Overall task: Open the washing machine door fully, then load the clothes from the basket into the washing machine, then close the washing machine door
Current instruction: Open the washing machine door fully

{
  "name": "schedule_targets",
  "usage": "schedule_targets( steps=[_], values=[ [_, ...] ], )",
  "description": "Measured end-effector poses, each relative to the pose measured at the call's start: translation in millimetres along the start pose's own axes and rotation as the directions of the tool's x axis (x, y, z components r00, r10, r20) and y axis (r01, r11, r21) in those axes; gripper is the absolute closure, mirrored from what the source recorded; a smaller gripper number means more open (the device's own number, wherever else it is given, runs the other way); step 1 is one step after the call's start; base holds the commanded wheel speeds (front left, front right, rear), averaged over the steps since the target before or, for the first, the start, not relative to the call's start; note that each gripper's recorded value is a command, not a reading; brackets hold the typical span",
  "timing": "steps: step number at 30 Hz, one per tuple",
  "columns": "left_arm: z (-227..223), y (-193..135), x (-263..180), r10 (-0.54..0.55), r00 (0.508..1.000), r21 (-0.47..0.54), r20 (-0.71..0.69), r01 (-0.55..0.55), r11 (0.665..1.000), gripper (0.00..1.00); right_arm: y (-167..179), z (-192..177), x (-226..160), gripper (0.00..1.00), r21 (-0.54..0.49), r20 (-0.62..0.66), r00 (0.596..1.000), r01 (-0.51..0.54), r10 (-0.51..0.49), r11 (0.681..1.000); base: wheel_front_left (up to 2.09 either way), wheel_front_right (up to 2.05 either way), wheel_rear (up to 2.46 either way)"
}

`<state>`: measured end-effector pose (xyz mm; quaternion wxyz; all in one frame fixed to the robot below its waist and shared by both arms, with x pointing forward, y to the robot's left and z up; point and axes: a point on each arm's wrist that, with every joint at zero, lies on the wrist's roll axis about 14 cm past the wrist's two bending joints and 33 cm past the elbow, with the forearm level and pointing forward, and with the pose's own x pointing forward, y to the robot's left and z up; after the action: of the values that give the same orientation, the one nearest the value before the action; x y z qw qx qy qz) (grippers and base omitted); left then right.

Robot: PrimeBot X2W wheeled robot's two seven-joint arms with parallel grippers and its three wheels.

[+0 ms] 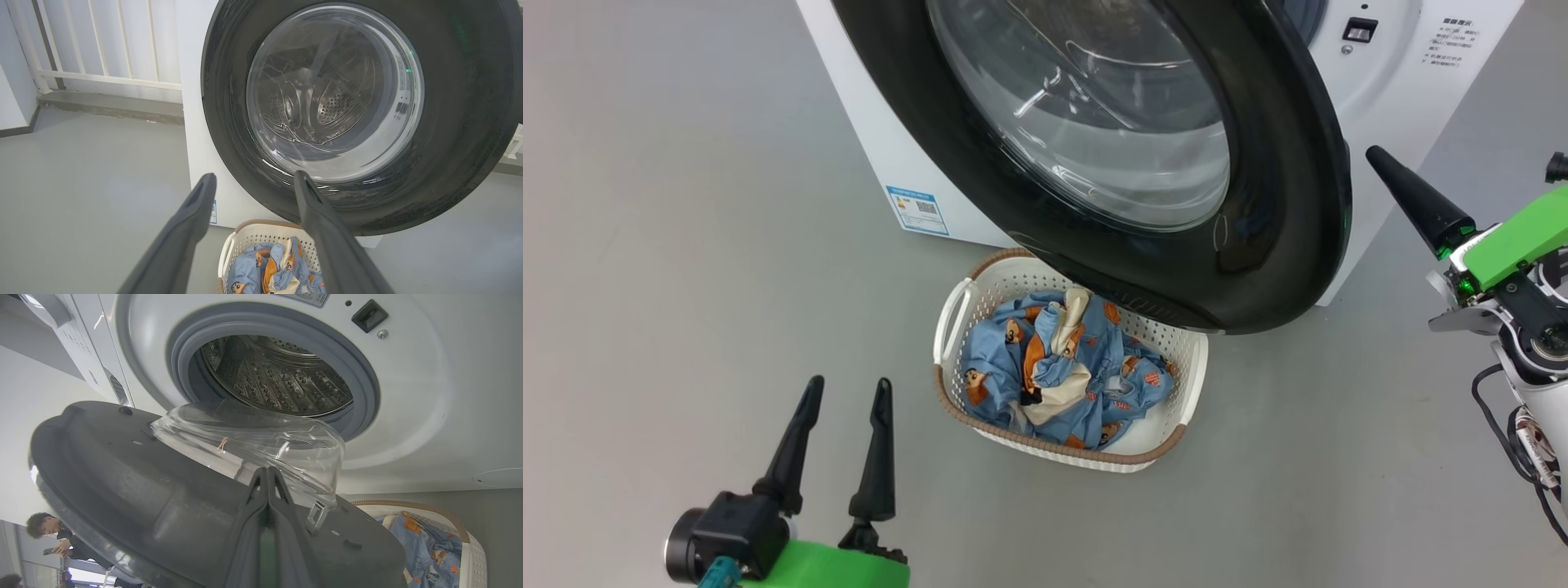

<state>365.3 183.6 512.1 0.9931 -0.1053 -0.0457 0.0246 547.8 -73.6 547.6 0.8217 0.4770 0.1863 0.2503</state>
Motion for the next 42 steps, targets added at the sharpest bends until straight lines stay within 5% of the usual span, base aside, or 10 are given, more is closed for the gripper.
schedule_targets(
  steps=[29,42],
  values=[
    [22,16,-15,0.048,0.997,0.007,0.061,-0.049,0.999,0.00,33,-75,-7,1.00,-0.015,-0.294,0.954,-0.072,0.064,0.997,0.00,0.00,0.00],
    [30,35,-42,0.104,0.991,0.010,0.085,-0.105,0.994,0.00,60,-135,-25,1.00,0.093,-0.400,0.903,-0.129,0.156,0.987,0.00,0.00,0.00]
  ],
)
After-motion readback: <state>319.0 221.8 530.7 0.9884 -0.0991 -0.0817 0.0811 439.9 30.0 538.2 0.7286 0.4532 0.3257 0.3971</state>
